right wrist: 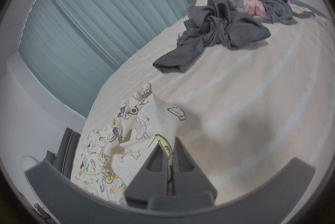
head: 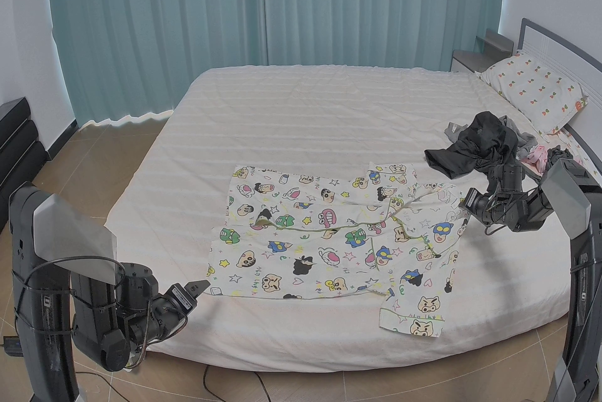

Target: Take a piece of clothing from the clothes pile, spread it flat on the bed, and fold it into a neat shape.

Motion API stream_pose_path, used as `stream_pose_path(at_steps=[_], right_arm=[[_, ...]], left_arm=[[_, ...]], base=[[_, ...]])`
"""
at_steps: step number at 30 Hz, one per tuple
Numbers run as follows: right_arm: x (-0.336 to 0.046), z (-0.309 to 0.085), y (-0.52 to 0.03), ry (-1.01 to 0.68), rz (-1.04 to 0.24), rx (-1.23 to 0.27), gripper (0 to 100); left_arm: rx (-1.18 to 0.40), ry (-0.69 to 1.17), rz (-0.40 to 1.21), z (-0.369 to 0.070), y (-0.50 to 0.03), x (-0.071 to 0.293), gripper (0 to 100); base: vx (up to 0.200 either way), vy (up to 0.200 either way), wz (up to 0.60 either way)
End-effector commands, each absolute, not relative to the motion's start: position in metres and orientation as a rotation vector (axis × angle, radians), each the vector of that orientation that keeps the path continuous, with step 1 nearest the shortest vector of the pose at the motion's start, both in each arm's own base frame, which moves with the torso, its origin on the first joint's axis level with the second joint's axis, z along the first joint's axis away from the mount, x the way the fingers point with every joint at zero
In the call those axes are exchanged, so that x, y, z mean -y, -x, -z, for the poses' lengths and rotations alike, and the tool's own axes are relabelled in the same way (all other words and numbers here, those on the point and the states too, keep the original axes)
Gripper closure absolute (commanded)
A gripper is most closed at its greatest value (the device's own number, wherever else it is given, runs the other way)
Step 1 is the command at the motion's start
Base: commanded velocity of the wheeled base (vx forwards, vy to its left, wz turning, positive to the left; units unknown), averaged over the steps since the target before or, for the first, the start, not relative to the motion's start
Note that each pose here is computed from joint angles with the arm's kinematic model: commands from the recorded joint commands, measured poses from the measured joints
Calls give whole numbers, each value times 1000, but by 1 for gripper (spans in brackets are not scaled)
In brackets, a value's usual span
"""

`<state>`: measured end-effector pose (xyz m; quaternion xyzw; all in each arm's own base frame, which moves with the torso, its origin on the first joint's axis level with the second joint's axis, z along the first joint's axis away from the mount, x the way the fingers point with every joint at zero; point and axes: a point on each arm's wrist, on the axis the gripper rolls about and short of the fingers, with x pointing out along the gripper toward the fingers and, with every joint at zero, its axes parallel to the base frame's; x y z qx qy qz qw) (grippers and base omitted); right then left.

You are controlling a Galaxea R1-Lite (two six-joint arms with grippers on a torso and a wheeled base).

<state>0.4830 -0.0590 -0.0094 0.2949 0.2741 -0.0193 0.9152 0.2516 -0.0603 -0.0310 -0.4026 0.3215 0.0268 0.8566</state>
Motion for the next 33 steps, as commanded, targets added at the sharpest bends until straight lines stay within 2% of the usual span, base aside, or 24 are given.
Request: stream_pose_path(at_steps=[1, 8, 9, 19, 23, 30, 33], right_arm=[[65, 3, -490, -606, 43, -539, 100], [68, 4, -495, -606, 44, -529, 100], [68, 6, -495, -607, 46, -535, 0], [80, 11, -467, -639, 112, -648, 0], [74, -9, -422, -659, 109, -721, 0], [37, -12, -357, -671, -27, -811, 0], [10, -5, -325, -619, -100, -833, 0]], left_arm=[[-663, 849, -45, 30, -252, 62, 0], [-665, 848, -40, 30, -252, 63, 0], [-665, 848, -40, 30, -252, 63, 0], [-650, 853, -23, 28, -256, 64, 0], [-627, 859, -3, 28, -264, 67, 0], [-597, 819, 51, 44, -289, 86, 0], [-606, 674, 84, 49, -304, 91, 0]], base=[[0, 0, 0], [0, 0, 0], [0, 0, 0], [0, 0, 0], [0, 0, 0], [0, 0, 0], [0, 0, 0]])
